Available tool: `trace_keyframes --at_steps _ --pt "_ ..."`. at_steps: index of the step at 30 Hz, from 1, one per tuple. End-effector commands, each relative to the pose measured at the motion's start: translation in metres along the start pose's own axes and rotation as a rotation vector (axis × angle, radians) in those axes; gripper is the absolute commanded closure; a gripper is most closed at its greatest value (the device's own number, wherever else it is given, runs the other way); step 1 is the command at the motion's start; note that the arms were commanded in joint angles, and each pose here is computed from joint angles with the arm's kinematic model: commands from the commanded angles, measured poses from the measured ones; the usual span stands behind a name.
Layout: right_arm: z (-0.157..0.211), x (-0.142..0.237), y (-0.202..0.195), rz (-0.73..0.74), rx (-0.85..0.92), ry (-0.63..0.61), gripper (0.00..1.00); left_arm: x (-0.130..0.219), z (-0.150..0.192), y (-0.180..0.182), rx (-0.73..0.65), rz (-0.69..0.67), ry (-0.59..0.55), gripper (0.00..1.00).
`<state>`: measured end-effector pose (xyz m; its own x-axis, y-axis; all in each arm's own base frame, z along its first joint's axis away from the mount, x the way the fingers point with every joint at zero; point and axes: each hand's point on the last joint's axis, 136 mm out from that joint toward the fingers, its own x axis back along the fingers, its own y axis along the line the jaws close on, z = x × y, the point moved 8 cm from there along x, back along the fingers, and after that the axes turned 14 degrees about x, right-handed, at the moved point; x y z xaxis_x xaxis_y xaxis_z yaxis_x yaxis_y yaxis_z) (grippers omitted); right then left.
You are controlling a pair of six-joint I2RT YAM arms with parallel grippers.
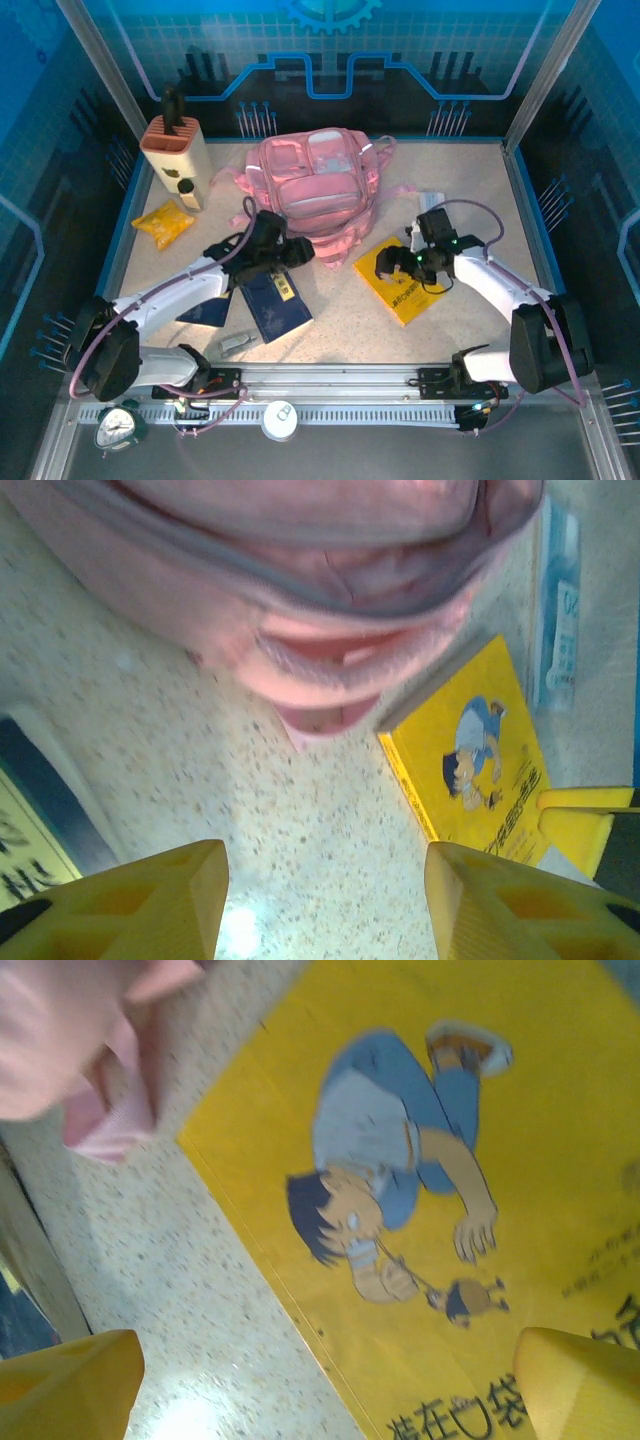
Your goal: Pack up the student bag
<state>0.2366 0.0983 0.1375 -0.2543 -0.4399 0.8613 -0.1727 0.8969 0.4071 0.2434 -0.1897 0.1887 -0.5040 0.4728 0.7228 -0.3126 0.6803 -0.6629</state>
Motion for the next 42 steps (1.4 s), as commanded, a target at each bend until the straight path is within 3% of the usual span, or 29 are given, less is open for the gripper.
trace_keyframes --at_steps 1,9,15,19,22,29,34,42 --pt "0.010 -0.005 0.002 -0.104 -0.018 0.010 0.02 -0.005 0.014 -0.004 0.090 -0.007 -0.073 0.45" --pt "0.041 -0.024 0.001 -0.147 -0.078 0.097 0.00 -0.016 0.050 -0.008 0.108 -0.022 -0.079 0.44" --pt "0.057 -0.033 0.041 -0.198 -0.057 0.137 0.00 -0.007 0.056 0.000 0.107 -0.061 -0.108 0.44" --pt "0.059 -0.027 0.082 -0.224 -0.003 0.075 0.00 0.007 0.061 0.015 0.109 -0.079 -0.117 0.43" --pt "0.054 -0.013 0.097 -0.165 0.069 0.010 0.01 0.021 0.064 0.024 0.122 -0.090 -0.126 0.43" --pt "0.050 0.010 0.058 -0.031 0.111 -0.047 0.00 0.028 0.075 0.014 0.089 -0.044 -0.098 0.44" --pt "0.048 0.019 0.010 0.121 0.044 -0.045 0.00 0.017 0.091 -0.007 0.068 -0.001 -0.058 0.44" --pt "0.046 0.008 -0.021 0.092 -0.073 -0.031 0.00 -0.004 0.111 -0.037 0.020 0.021 -0.007 0.43"
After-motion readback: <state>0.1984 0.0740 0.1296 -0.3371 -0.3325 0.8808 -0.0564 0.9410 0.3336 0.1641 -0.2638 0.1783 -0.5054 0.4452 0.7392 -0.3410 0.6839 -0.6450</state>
